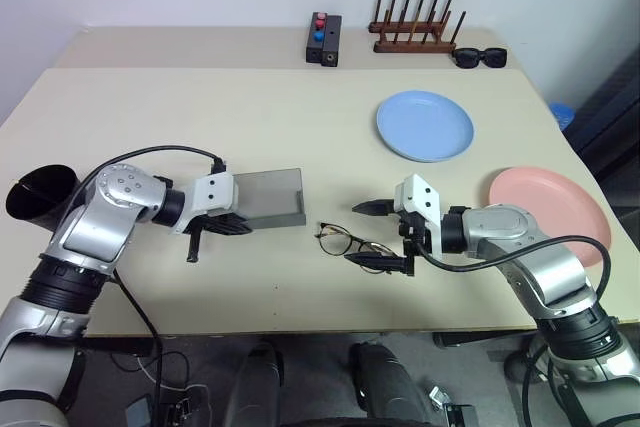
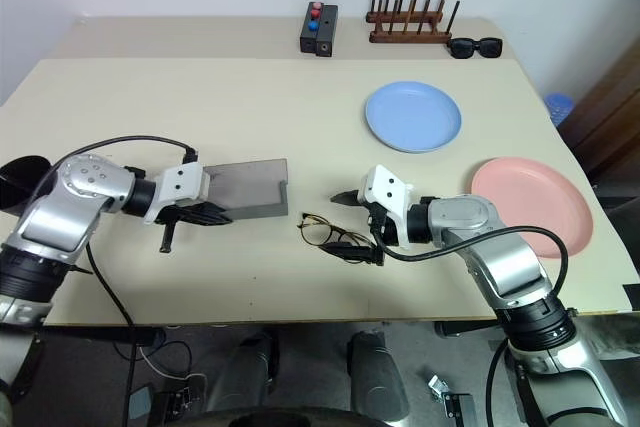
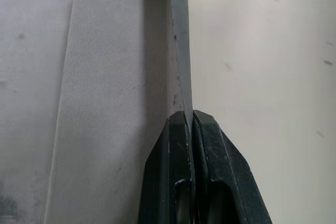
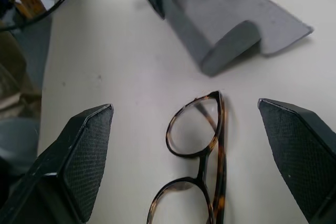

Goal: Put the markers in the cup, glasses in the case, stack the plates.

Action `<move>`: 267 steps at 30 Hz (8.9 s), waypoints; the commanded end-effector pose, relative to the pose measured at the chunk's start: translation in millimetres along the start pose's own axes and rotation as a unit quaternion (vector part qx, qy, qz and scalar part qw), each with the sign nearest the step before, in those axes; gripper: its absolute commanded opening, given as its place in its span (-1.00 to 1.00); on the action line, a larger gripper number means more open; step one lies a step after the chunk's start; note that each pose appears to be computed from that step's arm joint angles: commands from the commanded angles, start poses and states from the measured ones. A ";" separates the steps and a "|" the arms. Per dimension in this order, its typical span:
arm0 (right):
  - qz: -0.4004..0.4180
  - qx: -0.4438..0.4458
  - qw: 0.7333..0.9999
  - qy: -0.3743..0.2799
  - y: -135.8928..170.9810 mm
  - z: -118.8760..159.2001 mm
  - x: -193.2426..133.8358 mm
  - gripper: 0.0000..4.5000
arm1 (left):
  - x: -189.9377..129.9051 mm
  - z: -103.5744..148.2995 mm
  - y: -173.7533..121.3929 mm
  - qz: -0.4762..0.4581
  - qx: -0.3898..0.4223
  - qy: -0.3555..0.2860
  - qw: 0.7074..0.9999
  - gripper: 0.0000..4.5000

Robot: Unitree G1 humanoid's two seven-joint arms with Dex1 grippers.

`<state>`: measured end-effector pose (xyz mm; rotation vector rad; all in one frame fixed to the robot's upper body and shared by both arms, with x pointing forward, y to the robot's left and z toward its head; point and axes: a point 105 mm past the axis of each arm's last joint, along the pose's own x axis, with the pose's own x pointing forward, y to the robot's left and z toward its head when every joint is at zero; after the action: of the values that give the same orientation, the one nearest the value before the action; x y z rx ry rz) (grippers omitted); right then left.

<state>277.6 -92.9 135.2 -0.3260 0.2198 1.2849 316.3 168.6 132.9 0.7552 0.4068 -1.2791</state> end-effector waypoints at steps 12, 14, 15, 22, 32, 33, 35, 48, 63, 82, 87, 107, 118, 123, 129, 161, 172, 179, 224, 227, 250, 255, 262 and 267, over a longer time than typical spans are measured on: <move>-0.046 -0.028 0.996 0.064 -10.3 -4.6 -13.4 1.00 | -2.4 20.1 24.7 0.027 0.022 -0.035 0.999 -0.02; -0.055 -0.031 0.995 0.072 -10.6 -2.1 -10.6 1.00 | -8.7 24.2 32.8 0.062 0.030 -0.043 0.997 -0.02; -0.057 -0.032 0.995 0.074 -9.9 -0.4 -9.2 1.00 | -12.9 27.9 37.0 0.082 0.028 -0.053 0.995 -0.02; -0.065 -0.051 0.993 0.088 -1.4 9.2 -4.3 1.00 | -38.8 35.3 16.8 0.161 0.013 -0.104 0.981 -0.02; -0.114 -0.066 0.982 0.137 -17.4 1.4 4.9 1.00 | -26.2 32.0 -63.0 0.161 -0.051 -0.119 0.978 -0.02; -0.118 -0.065 0.981 0.139 -18.9 1.7 4.9 1.00 | -25.1 32.5 -67.7 0.164 -0.056 -0.122 0.977 -0.02; -0.121 -0.065 0.980 0.143 -20.5 1.3 4.8 0.89 | -22.6 31.9 -74.9 0.169 -0.067 -0.122 0.976 -0.01; -0.100 -0.062 0.979 0.167 -13.8 -7.1 5.6 -0.99 | -18.6 28.9 -74.6 0.205 -0.095 -0.123 0.967 0.00; -0.114 -0.077 0.978 0.159 -17.3 3.6 -1.3 -0.99 | -12.8 30.5 -73.1 0.207 -0.097 -0.130 0.965 0.00; -0.114 -0.122 0.972 0.165 -24.0 -0.2 1.7 -0.26 | -7.5 30.1 -83.5 0.193 -0.116 -0.133 0.965 0.00; -0.110 -0.129 0.971 0.170 -23.6 -7.2 4.7 -0.26 | -5.5 29.8 -88.1 0.189 -0.122 -0.138 0.965 0.00; -0.108 -0.153 0.975 0.121 -25.7 25.1 10.4 -0.97 | -18.7 17.4 -76.9 0.257 -0.162 -0.166 0.938 0.00; -0.059 -0.201 0.978 -0.018 -29.2 123.3 82.5 -0.97 | -65.2 -29.1 -87.1 0.357 -0.225 -0.162 0.892 0.00; -0.012 -0.218 0.976 -0.023 -21.6 125.9 126.0 -0.97 | -72.4 -33.1 -85.8 0.382 -0.220 -0.161 0.883 0.00; -0.018 -0.227 0.974 0.007 -33.5 104.2 143.1 -0.97 | -68.4 -24.3 -95.0 0.376 -0.225 -0.165 0.883 0.00; -0.064 -0.250 0.965 0.037 -47.7 85.5 126.5 0.99 | -50.0 -27.6 -100.1 0.345 -0.230 -0.168 0.894 0.00; -0.061 -0.256 0.965 -0.013 -44.1 96.0 91.7 1.00 | -68.2 -8.3 -11.1 0.446 -0.226 -0.160 0.851 -0.98; -0.024 -0.260 0.965 -0.018 -22.5 76.0 56.1 1.00 | -55.2 4.2 83.8 0.458 -0.302 -0.127 0.827 -0.98; -0.370 -0.166 0.895 0.184 -168.3 -12.8 -38.8 1.00 | -14.4 83.7 -9.7 0.277 -0.086 -0.276 0.916 -0.98; -0.370 -0.173 0.889 0.208 -177.1 -23.7 -39.1 0.77 | -13.7 84.8 -22.0 0.267 -0.100 -0.295 0.912 -1.00; -0.335 -0.176 0.906 0.193 -61.3 -0.1 -181.0 -0.96 | 51.2 130.5 -46.0 0.127 -0.079 -0.370 0.917 -1.00; -0.362 -0.109 0.879 0.289 -31.6 -34.7 -223.4 -0.96 | 63.9 143.4 -49.9 0.092 -0.070 -0.389 0.914 -1.00; -0.361 -0.091 0.882 0.289 -26.0 -44.2 -216.9 -0.39 | 63.8 140.4 -41.2 0.099 -0.064 -0.388 0.914 -1.00; -0.335 -0.094 0.918 0.188 -32.1 -20.0 -176.5 0.55 | 58.5 124.1 -35.7 0.129 -0.078 -0.369 0.917 -1.00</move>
<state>259.2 -288.8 176.7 -0.7853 0.3362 0.4853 280.5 28.2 167.4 0.1178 -0.1764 -1.2018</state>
